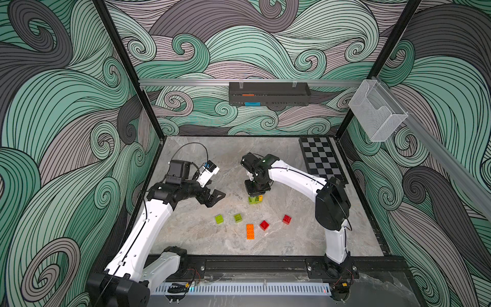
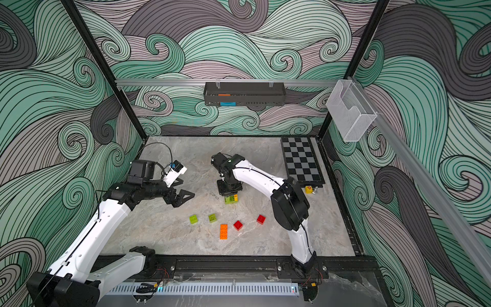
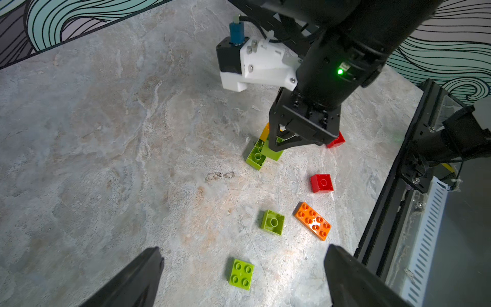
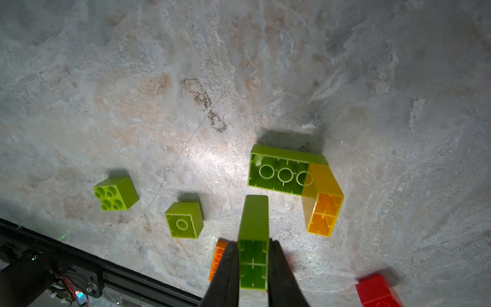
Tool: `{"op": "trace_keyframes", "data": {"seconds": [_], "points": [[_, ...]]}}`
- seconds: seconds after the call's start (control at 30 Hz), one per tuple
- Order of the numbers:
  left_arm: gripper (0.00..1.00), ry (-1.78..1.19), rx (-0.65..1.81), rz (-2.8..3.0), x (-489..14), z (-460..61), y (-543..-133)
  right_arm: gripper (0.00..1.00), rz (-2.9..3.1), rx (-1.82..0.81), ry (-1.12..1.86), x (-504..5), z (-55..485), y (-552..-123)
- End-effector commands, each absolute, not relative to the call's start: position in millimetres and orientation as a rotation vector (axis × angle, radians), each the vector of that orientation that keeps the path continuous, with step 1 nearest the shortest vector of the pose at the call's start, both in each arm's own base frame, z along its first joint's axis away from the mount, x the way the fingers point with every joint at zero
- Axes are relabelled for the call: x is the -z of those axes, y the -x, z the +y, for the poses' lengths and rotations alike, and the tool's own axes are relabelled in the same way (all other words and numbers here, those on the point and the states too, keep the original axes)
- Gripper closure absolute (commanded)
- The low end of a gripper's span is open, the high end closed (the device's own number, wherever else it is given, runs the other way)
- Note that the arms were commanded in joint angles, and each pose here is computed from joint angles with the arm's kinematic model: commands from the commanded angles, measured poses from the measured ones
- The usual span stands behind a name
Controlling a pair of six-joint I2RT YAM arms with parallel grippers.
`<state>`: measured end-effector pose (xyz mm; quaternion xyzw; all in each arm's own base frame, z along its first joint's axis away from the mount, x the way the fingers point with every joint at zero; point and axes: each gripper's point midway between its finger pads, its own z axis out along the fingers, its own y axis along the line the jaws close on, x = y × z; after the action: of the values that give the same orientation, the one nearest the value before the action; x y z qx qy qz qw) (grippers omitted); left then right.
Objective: Assemble a giraffe with lego
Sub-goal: Assemble the lego brick with the lego brick.
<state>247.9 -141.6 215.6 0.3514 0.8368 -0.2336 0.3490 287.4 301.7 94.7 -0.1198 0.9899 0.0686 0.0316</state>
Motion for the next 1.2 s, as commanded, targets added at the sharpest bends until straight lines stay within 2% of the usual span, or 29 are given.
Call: {"op": "trace_keyframes", "data": {"seconds": [0.0,0.33,1.17], "points": [[0.01,-0.938,0.579,2.141,-221.5,-142.9,-247.9,1.0,2.993,-0.175,0.262,-92.1,302.9,-298.6],[0.01,-0.949,0.583,2.131,-223.4,-145.3,-245.1,1.0,2.994,-0.171,0.208,-72.9,308.3,-306.3],[0.01,-0.95,0.582,2.137,-219.7,-145.4,-245.6,1.0,3.071,-0.145,0.29,-50.7,307.0,-287.2]]}}
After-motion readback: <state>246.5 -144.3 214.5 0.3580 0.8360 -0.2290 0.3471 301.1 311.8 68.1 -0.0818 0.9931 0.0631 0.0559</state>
